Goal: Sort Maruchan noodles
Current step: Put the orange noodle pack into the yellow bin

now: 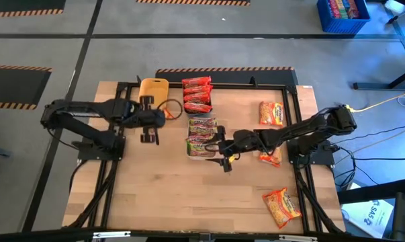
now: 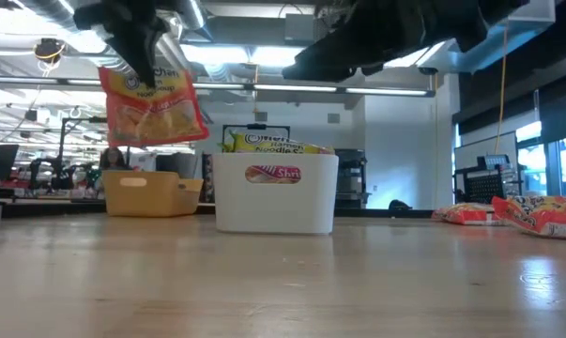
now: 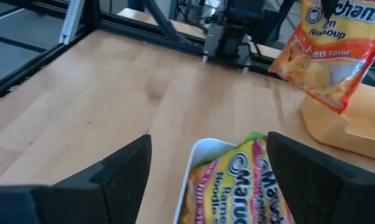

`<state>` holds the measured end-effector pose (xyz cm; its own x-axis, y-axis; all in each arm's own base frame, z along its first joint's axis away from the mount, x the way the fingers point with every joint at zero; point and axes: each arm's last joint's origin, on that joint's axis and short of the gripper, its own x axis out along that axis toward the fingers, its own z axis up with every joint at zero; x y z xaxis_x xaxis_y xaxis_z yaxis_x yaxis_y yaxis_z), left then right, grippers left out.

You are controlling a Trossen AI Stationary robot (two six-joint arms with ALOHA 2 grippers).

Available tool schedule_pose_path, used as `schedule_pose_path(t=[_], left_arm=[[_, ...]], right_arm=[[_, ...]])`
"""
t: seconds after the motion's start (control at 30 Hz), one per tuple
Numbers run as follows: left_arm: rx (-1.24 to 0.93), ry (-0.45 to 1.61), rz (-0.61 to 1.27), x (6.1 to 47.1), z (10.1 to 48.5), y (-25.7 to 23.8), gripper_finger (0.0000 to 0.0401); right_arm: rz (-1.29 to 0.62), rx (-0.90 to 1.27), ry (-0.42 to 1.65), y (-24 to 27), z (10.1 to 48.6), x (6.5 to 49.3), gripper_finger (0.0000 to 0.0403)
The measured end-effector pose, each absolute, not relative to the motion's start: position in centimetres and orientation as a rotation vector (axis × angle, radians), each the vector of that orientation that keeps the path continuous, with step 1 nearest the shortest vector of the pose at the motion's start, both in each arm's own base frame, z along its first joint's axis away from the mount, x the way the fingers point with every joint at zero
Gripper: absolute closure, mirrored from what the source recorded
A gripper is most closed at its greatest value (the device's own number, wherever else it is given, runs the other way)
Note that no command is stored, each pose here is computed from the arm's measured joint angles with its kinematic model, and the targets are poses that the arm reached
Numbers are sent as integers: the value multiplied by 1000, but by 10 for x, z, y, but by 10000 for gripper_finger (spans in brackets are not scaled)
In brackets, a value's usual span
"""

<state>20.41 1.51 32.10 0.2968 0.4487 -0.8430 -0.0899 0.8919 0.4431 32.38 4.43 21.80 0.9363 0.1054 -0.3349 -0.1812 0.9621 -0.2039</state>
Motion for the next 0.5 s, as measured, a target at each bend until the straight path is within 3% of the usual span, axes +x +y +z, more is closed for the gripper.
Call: schedule_pose_path(t=[0.2, 0.5], left_arm=[[460, 1322, 450, 201, 321, 53, 393], [477, 1345, 617, 189, 326, 118, 397]], right_arm=[[147, -229, 332, 39, 212, 321, 100], [177, -230, 315, 40, 197, 321, 100]])
